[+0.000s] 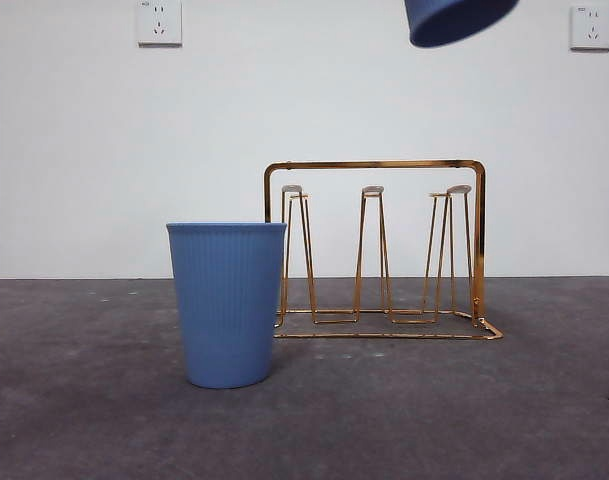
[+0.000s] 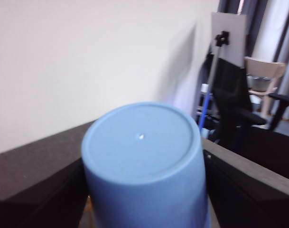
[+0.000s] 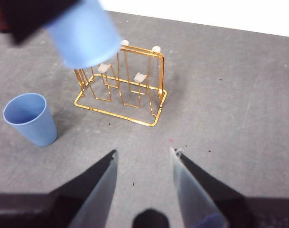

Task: Pick up cup 1,put cup 1 in the cup rack,pick up cup 2,put cup 2 in the cup rack

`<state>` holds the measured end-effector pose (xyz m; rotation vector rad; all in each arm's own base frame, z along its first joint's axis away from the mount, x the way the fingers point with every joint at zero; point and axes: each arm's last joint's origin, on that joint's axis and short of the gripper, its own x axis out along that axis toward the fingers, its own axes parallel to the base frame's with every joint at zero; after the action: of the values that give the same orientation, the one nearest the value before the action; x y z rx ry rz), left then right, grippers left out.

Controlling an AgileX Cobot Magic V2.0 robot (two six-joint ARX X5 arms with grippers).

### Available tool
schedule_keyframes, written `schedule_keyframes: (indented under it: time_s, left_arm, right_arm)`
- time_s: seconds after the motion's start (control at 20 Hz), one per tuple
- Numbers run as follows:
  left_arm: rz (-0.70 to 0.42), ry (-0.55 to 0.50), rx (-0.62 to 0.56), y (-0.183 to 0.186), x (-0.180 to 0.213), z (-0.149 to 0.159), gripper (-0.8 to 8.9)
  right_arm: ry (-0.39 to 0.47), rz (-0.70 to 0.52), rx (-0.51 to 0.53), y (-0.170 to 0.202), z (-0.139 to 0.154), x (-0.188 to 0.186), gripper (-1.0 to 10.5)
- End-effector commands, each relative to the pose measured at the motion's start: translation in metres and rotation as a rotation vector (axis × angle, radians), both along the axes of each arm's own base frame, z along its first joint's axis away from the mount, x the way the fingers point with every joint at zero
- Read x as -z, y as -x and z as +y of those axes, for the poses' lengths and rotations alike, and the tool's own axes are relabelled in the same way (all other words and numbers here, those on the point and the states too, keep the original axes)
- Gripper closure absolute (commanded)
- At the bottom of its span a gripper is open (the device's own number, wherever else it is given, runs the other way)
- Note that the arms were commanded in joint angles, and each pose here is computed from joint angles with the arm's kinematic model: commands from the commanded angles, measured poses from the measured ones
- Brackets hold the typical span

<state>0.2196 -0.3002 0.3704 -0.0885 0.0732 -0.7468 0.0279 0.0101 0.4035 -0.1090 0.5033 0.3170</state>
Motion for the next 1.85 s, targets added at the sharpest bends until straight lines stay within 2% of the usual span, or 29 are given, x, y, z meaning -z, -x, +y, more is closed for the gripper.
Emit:
schedule_keyframes:
  time_s: [0.05,0.4,1.2,1.85]
  left_arm:
    - [-0.051,-0.039,-0.037,-0.009,-0.003,-0.012,8.19]
    - [-0.008,-0.125,-0.09,-0.036,0.033,-0.045,8.19]
    - [0.05,-0.183,-0.134,-0.074,0.096,-0.059,8.19]
    - [0.195,-0.247,-0.14,-0.083,0.148,-0.069,8.19]
  right_arm:
    - [0.003,0.018,0.008,0.0,0.0,0.003,7.5]
    - [0.014,0.03,0.01,0.001,-0.001,0.004,7.5]
    - [0.013,0.028,0.009,0.001,-0.001,0.004,7.5]
    - [0.006,0.003,0.005,0.0,0.0,0.002,7.6]
